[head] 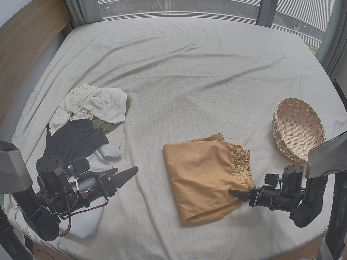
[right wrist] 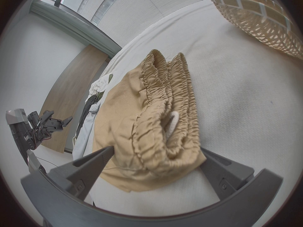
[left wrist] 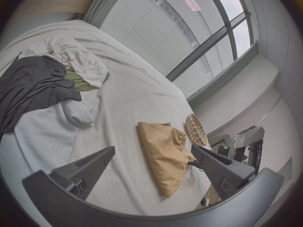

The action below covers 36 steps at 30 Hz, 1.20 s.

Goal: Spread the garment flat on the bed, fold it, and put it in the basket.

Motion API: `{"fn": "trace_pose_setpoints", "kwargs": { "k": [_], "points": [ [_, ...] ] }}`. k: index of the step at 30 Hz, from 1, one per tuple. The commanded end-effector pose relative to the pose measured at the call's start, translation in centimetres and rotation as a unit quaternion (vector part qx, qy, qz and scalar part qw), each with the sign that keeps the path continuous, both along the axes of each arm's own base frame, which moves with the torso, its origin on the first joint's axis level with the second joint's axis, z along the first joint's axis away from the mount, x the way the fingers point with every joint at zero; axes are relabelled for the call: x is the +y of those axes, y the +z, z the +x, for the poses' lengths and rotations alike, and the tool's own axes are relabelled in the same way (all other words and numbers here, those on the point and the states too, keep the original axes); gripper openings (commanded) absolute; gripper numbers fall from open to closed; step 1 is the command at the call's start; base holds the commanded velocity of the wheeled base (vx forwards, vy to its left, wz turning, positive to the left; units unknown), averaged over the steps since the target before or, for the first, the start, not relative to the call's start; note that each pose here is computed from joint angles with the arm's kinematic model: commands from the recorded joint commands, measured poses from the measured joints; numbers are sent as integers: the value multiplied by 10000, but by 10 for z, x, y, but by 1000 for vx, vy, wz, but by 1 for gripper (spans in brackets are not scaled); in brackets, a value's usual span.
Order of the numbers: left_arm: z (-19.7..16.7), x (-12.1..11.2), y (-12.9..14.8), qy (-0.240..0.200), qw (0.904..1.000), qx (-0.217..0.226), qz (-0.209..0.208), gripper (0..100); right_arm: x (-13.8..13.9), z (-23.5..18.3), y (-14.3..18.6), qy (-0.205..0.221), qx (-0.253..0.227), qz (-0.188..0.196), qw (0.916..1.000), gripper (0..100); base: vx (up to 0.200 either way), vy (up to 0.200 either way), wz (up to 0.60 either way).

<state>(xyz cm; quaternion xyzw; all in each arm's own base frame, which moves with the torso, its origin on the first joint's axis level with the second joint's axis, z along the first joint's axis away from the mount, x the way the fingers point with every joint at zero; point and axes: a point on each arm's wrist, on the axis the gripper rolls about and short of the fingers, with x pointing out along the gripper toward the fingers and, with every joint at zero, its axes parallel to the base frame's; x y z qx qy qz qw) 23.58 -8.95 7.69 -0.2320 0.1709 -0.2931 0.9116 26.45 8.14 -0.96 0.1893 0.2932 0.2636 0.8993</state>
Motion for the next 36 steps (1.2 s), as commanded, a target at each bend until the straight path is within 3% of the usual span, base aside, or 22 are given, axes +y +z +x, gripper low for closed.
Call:
{"fn": "trace_pose_setpoints", "kwargs": {
  "k": [1,6,7,22,27,36],
  "points": [
    [0,0,-1,11,10000,28,1,100,0,4,-8,-25,80,-16,10000,100,0,0,0],
    [1,0,-1,3,10000,21,-2,100,-1,5,-5,-44,18,7,10000,100,0,0,0],
    [1,0,-1,3,10000,21,-2,100,-1,5,-5,-51,18,7,10000,0,0,0,0],
    [2,0,-3,11,10000,50,8,100,1,2,3,-4,-79,30,10000,0,0,0,0],
    [2,0,-2,3,10000,42,6,100,10,-15,45,265,-617,276,9974,0,0,0,0],
    [1,-1,-3,-19,10000,40,44,100,12,-39,92,725,-1296,687,9865,0,0,0,0]
  ]
}}
